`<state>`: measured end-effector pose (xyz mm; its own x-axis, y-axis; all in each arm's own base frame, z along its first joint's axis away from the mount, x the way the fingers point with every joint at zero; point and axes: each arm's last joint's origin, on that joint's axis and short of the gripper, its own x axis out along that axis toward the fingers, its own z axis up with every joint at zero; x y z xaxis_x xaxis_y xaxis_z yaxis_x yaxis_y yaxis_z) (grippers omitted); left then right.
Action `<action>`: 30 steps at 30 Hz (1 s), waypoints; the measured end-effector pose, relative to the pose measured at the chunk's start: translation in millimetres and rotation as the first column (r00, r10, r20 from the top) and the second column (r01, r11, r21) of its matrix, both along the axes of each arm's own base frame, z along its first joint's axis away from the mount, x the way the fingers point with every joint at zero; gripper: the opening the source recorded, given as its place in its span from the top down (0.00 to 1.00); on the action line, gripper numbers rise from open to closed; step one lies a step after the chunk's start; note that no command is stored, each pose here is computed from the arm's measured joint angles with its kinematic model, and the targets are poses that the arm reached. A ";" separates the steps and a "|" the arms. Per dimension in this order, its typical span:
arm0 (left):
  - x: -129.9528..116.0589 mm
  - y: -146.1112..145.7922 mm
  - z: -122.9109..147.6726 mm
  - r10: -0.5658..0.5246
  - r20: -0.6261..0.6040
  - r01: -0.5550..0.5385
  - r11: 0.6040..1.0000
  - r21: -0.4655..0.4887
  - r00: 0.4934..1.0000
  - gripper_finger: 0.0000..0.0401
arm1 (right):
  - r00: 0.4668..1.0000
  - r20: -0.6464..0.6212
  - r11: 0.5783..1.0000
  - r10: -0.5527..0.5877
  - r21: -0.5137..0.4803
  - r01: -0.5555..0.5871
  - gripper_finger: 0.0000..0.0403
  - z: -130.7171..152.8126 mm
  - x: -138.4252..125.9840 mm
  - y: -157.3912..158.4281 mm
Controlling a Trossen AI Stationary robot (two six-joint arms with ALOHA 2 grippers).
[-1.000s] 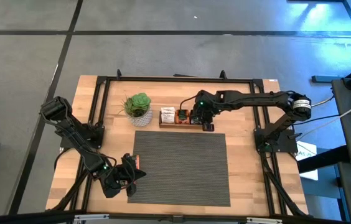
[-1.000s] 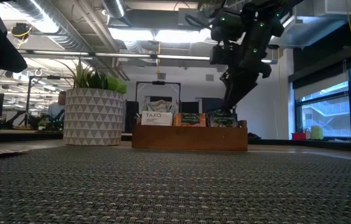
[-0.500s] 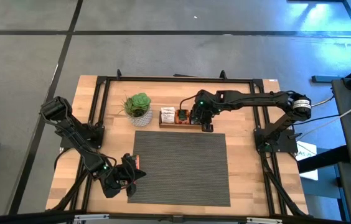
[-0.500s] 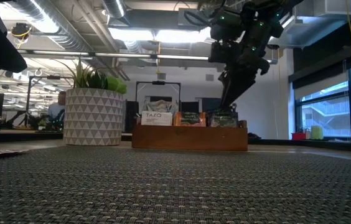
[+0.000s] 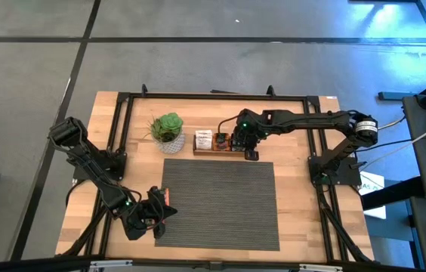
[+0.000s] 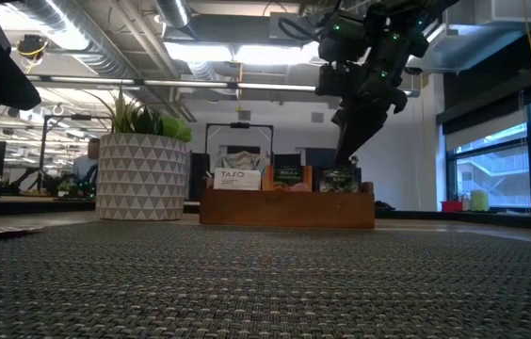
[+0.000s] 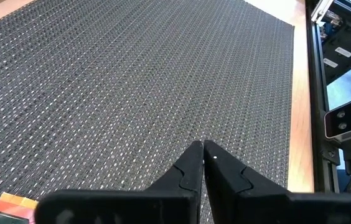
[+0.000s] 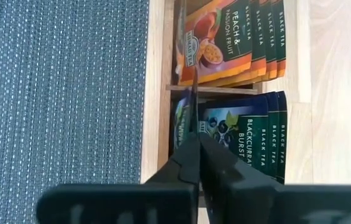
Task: Pick & Place Tea
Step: Adjust the blue tea bags
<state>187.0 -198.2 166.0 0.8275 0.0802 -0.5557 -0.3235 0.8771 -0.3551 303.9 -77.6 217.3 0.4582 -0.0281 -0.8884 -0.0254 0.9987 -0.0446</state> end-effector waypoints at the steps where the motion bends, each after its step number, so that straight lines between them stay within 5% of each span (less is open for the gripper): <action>1: 0.0 0.0 0.0 0.000 0.000 0.000 1.000 0.000 1.000 0.98 | 1.000 0.000 1.000 -0.005 0.000 0.005 0.98 0.0 0.0 -0.1; 11: 0.0 -0.1 0.0 0.000 0.000 0.000 1.000 0.000 1.000 0.97 | 0.995 0.056 0.997 -0.082 0.020 0.081 0.99 15.5 -6.1 0.9; 18: -0.4 -0.3 -0.1 -0.002 0.000 0.002 1.000 0.000 1.000 0.98 | 0.971 0.194 0.990 -0.140 0.020 0.139 1.00 41.8 -35.1 4.7; 26: -0.4 -0.4 -0.1 -0.017 -0.002 0.017 1.000 0.025 1.000 0.97 | 0.871 0.469 0.978 -0.148 -0.061 0.200 1.00 14.9 -64.1 10.6; 30: -0.1 -0.7 0.2 -0.015 0.003 0.015 1.000 0.016 1.000 0.97 | 0.857 0.498 0.970 -0.136 -0.107 0.216 1.00 -6.9 -69.1 10.7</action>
